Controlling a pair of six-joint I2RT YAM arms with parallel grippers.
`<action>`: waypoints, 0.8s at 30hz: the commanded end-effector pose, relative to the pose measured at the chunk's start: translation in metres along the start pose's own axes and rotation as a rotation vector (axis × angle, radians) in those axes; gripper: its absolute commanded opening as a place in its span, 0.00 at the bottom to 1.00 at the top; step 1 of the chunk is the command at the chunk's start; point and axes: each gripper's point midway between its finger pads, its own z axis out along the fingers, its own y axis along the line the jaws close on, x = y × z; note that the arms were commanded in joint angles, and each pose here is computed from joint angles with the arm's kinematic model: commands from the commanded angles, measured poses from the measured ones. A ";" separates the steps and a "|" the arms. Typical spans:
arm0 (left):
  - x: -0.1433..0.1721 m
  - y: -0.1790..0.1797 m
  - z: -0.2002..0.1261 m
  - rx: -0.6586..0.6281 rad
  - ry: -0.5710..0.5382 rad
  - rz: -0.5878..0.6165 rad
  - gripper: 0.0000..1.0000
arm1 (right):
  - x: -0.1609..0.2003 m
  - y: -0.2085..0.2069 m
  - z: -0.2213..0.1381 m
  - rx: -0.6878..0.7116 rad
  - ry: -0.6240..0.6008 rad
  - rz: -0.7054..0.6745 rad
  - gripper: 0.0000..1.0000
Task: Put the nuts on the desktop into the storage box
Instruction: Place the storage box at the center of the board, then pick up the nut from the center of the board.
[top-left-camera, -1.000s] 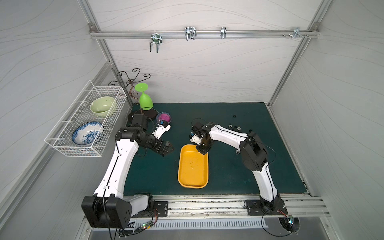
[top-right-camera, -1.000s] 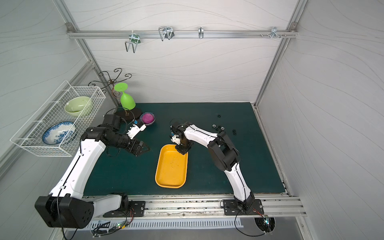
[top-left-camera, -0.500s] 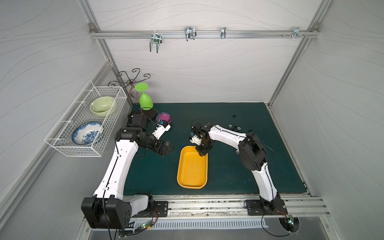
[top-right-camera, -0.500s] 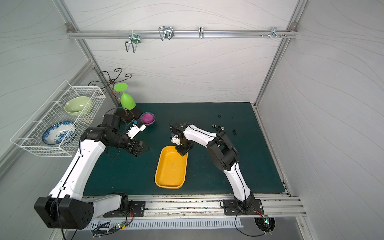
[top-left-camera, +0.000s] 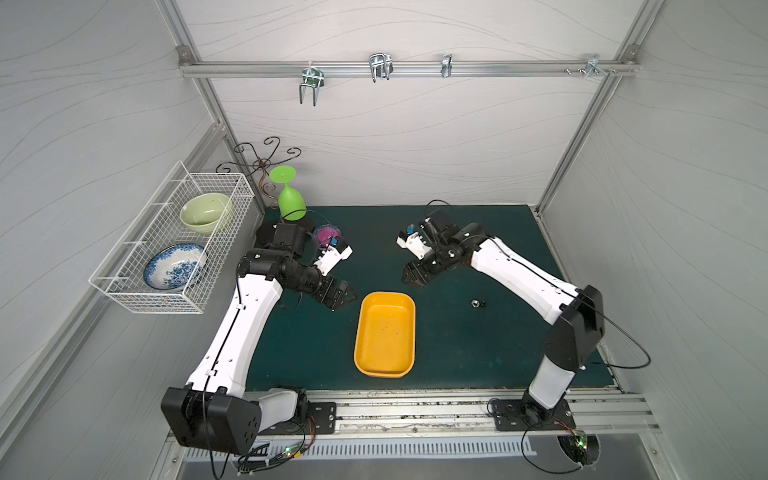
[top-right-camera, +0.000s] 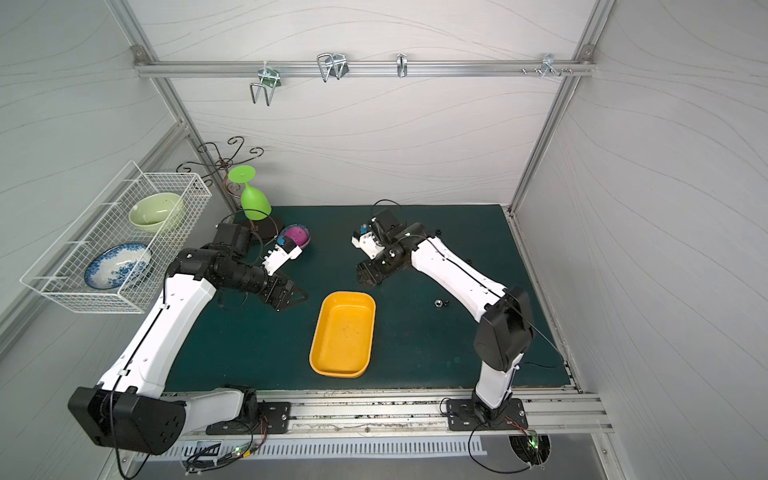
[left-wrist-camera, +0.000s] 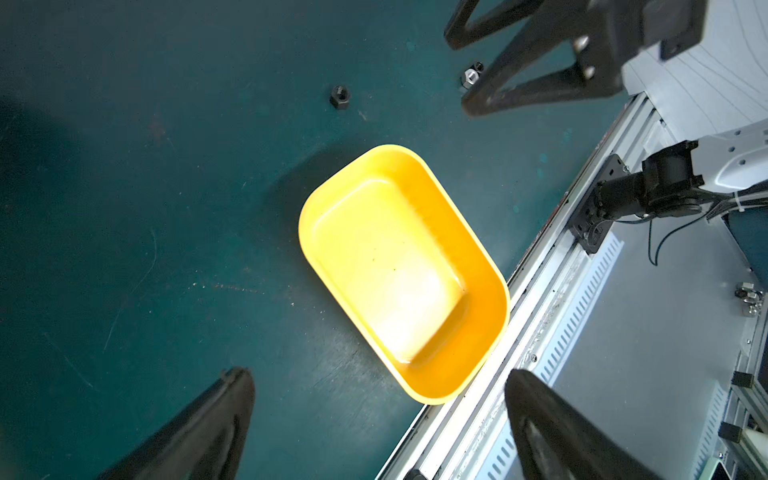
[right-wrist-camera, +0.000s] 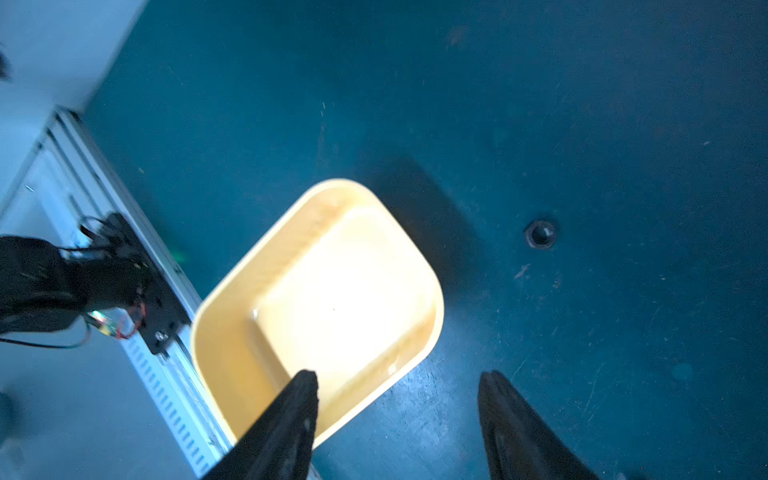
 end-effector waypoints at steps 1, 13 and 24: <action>-0.025 -0.009 -0.005 0.019 -0.050 0.049 0.99 | -0.006 -0.012 -0.022 -0.043 -0.084 0.113 0.66; -0.047 -0.022 0.010 0.050 -0.035 0.094 0.99 | 0.045 -0.165 -0.115 0.217 -0.344 0.609 0.69; -0.041 -0.026 0.016 0.081 -0.024 0.083 0.99 | 0.096 -0.235 -0.156 0.423 -0.442 0.840 0.69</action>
